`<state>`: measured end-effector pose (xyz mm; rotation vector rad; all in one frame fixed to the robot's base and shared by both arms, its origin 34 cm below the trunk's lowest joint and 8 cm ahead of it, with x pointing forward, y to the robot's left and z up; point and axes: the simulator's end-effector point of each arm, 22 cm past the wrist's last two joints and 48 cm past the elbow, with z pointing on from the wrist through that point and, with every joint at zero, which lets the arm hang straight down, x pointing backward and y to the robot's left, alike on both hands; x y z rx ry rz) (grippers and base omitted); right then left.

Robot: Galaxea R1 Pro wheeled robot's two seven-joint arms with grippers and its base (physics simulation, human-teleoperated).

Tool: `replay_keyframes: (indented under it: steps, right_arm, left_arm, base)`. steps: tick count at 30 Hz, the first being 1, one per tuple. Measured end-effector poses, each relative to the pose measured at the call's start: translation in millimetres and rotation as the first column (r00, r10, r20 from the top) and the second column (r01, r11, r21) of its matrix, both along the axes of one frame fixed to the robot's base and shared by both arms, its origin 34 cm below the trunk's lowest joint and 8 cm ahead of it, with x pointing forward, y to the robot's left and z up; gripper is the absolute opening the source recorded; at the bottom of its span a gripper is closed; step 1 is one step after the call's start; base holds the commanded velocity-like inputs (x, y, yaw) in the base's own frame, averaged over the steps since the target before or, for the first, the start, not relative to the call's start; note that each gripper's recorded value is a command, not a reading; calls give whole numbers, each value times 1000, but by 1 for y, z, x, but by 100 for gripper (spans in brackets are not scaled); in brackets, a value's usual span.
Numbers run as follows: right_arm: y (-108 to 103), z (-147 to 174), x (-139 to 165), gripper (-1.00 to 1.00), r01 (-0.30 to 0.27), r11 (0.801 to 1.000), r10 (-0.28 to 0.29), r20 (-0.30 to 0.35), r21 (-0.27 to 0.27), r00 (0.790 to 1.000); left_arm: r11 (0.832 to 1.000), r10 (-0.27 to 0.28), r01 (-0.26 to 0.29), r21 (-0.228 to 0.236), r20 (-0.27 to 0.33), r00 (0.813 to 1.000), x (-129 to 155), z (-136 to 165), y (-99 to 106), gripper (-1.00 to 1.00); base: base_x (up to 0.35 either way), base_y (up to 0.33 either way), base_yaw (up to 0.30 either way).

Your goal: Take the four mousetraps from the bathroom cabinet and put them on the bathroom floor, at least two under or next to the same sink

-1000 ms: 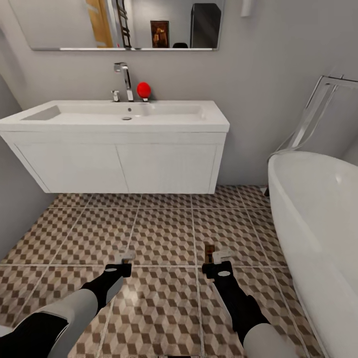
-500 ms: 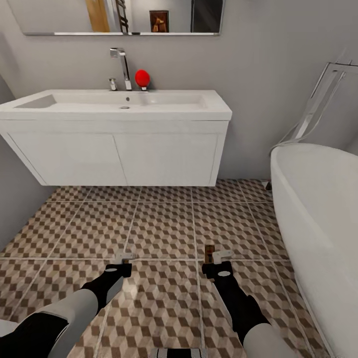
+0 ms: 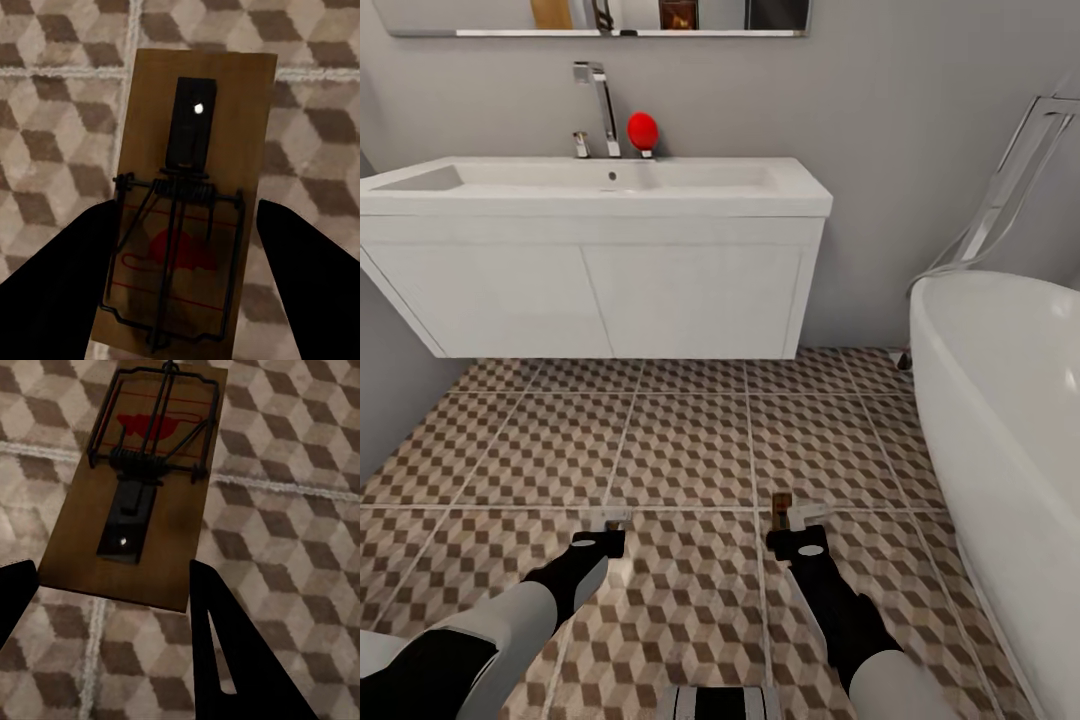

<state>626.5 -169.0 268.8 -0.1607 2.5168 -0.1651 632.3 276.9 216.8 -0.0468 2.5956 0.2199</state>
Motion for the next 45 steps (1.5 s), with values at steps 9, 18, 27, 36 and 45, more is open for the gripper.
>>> replay_keyframes:
  steps: [9,18,27,36,45]
  right_arm:
    - [0,-29,-13,-100,-1,1000,1,-48,1,999]
    - [0,-57,-28,-100,-1,1000,1,-98,1,995]
    - [1,-65,-30,-100,-6,1000,6,-103,4,995]
    - [9,-47,-4,-100,-25,999,24,50,29,998]
    - [11,-26,32,-100,-32,999,27,117,35,993]
  left_arm:
    - [1000,0,0,0,-48,999,-16,-29,0,-100]
    - [1000,0,0,0,-100,995,-33,-57,0,-100]
    - [1000,-4,3,-4,-111,994,-37,-65,-4,-100]
    - [999,-16,16,-32,-4,1000,4,-43,-20,-100]
    - [996,-23,33,-77,131,991,58,-4,-46,-100]
  base:
    - [0,0,0]
    - [0,0,0]
    - [0,0,0]
    - [0,0,0]
    - [0,0,0]
